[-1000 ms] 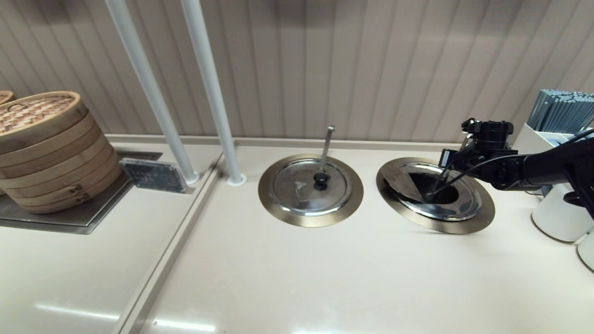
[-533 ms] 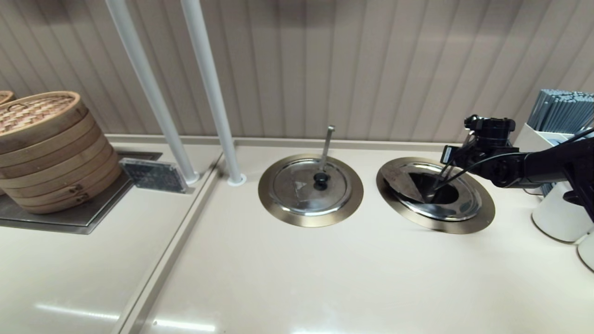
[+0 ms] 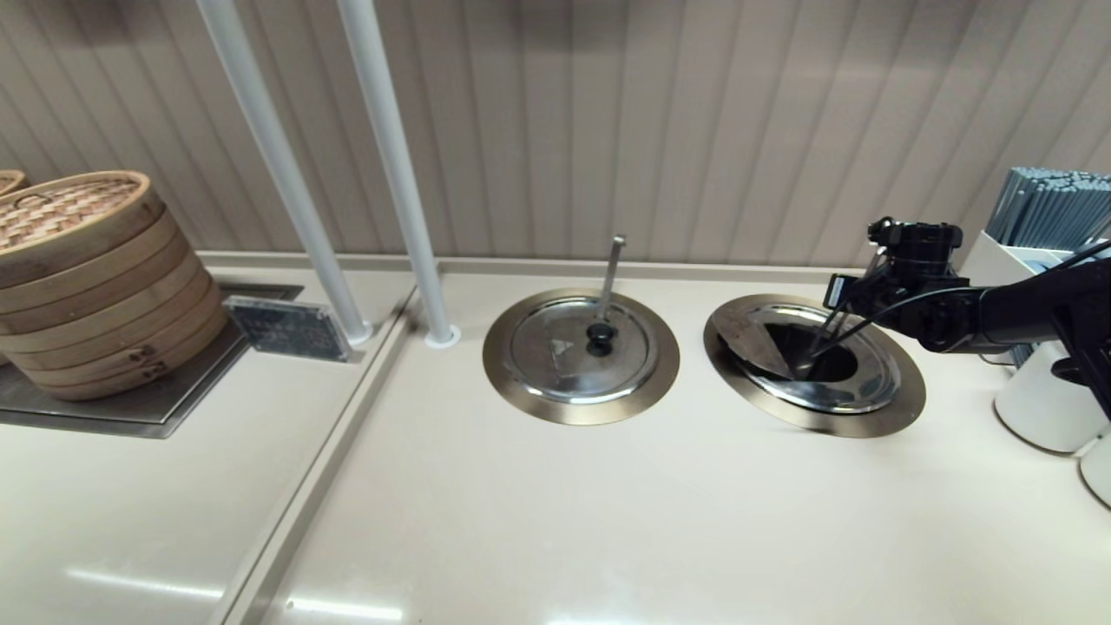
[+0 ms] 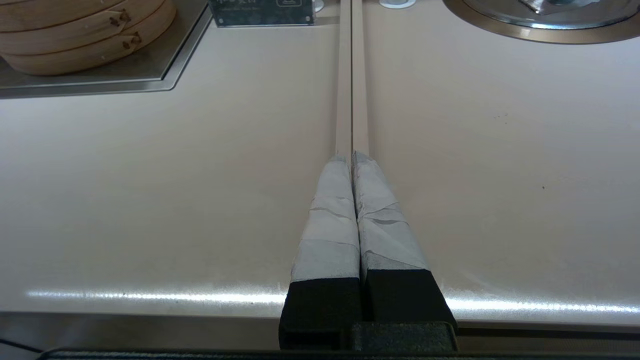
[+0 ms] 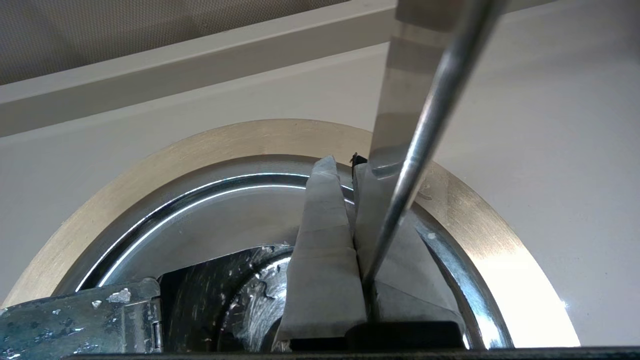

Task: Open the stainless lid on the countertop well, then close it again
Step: Stir with a spoon

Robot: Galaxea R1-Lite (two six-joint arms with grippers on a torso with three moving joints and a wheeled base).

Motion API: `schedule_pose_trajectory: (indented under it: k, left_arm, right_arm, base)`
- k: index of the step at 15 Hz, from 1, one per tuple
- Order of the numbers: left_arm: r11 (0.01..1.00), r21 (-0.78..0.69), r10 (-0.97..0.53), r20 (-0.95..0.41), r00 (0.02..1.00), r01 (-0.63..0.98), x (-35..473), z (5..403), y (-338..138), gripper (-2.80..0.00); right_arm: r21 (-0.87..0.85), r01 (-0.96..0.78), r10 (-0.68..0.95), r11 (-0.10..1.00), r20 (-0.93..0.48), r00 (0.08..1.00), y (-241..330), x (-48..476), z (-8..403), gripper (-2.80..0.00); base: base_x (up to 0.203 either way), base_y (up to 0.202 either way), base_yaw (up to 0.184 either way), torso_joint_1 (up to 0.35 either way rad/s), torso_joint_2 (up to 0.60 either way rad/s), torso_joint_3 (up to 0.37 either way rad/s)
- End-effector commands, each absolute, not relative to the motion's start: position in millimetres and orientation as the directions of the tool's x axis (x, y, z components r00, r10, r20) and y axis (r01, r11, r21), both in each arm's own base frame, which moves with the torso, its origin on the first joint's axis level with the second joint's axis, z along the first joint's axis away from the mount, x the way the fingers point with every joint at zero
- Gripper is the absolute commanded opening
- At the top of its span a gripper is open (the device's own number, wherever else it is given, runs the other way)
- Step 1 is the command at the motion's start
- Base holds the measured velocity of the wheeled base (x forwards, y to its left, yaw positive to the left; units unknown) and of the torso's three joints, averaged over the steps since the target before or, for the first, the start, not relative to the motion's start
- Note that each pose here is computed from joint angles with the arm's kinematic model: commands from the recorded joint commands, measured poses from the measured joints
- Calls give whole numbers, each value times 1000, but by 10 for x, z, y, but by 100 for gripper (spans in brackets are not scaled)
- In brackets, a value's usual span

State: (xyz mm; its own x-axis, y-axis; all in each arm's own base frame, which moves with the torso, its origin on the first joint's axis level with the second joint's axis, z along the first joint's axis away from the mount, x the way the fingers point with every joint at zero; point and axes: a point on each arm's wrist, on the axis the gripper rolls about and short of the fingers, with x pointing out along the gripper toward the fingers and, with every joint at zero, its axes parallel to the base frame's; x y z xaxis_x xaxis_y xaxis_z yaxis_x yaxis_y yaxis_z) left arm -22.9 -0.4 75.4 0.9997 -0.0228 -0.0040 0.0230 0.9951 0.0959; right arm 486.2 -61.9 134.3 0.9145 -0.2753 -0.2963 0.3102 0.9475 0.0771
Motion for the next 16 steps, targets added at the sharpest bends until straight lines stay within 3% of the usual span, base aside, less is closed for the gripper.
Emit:
schedule_pose_trajectory:
  k: [1, 3, 4, 11, 16]
  left_arm:
    - [995, 96, -23, -5, 1000, 23, -229, 753, -4, -280]
    - [995, 96, -23, -5, 1000, 23, -229, 753, -4, -280]
    - [995, 96, -23, -5, 1000, 23, -229, 753, -4, -280]
    - [995, 96, -23, -5, 1000, 23, -229, 753, -4, -280]
    - [995, 96, -23, -5, 1000, 23, -229, 753, -4, -280]
  right_arm:
    - [79, 314, -279, 946, -293, 914, -623, 4867, 1341, -280]
    - [75, 314, -279, 947, -297, 913, -622, 4861, 1334, -280]
    - [72, 314, -279, 947, -303, 911, -621, 4848, 1319, 0]
    - [77, 311, -274, 947, -306, 912, -610, 4825, 1332, 0]
    - [83, 317, -264, 945, -380, 886, -544, 4458, 1348, 0]
  base:
    - [0, 0, 0, 0, 0, 0]
    - [0, 0, 0, 0, 0, 0]
    - [0, 0, 0, 0, 0, 0]
    - [0, 0, 0, 0, 0, 0]
    - [0, 0, 0, 0, 0, 0]
